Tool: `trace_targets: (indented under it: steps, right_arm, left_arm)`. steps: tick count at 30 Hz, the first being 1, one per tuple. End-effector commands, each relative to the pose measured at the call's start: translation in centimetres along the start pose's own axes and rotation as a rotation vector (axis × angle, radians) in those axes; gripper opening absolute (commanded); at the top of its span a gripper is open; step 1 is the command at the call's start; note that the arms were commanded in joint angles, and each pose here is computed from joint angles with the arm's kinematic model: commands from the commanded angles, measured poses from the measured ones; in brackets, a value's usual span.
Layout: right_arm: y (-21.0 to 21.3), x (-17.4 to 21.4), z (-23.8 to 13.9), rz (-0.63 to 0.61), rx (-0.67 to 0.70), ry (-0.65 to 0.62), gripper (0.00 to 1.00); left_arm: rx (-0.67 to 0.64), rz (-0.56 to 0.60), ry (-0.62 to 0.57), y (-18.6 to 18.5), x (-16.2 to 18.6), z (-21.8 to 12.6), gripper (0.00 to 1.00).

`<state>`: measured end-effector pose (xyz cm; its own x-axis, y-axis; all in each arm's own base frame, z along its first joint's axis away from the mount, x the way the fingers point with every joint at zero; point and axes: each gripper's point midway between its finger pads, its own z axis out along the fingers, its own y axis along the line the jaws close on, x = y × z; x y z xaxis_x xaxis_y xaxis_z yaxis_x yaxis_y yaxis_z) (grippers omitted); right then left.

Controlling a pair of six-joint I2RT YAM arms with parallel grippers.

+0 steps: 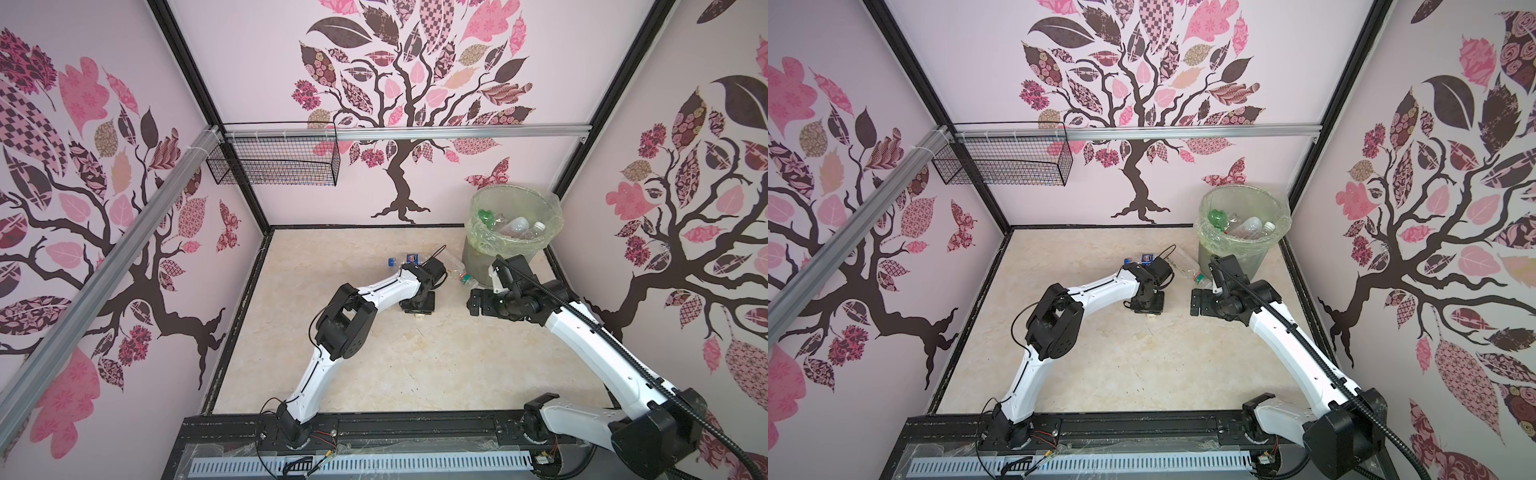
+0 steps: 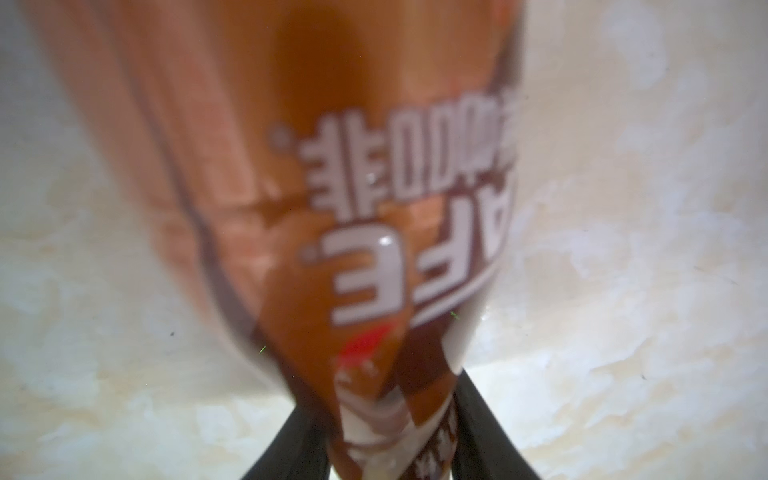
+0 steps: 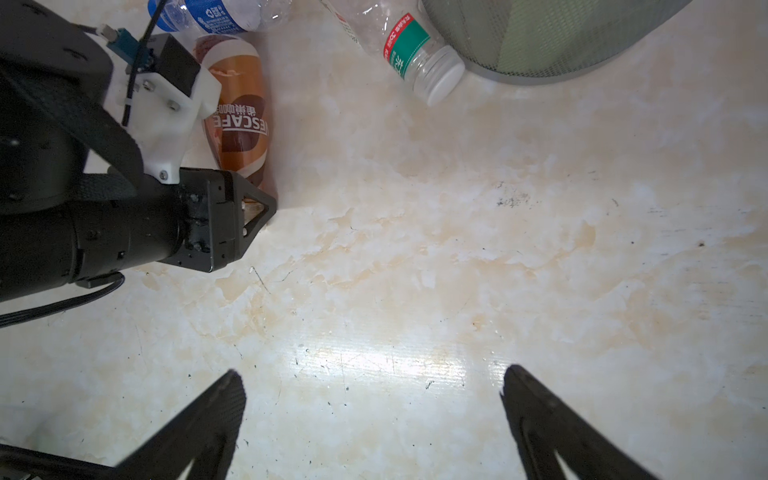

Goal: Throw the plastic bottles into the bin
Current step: 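Lift the Nescafe bottle with left gripper toward right gripper while right gripper approaches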

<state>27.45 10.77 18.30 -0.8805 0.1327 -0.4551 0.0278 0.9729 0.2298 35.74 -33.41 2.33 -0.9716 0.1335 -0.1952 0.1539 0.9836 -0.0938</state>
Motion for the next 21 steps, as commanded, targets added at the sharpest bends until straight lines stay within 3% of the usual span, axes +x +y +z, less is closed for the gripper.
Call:
trace_targets:
  steps: [1, 5, 12, 16, 21]
  right_arm:
    - [0.5, -0.4, -0.6, 0.032, -0.018, -0.006, 0.99]
    - [0.7, -0.8, -0.5, 0.042, -0.025, -0.017, 0.99]
    - [2.4, -2.2, 0.4, 0.11, -0.094, -0.022, 0.99]
    - [4.8, -3.6, 1.5, 0.164, -0.182, 0.019, 0.99]
    - [8.3, -6.7, 1.9, 0.21, -0.304, 0.023, 0.99]
  left_arm:
    - [-0.051, -0.004, 0.028, 2.4, 1.0, -0.1, 0.37]
    - [0.041, -0.035, 0.026, 2.5, 1.2, -1.7, 0.3]
    - [0.396, -0.051, 0.014, 0.4, 2.1, -7.7, 0.29]
    - [0.561, 0.024, -0.006, -0.8, 3.5, -11.8, 0.29]
    - [0.641, 0.093, -0.003, -0.9, 5.4, -14.3, 0.29]
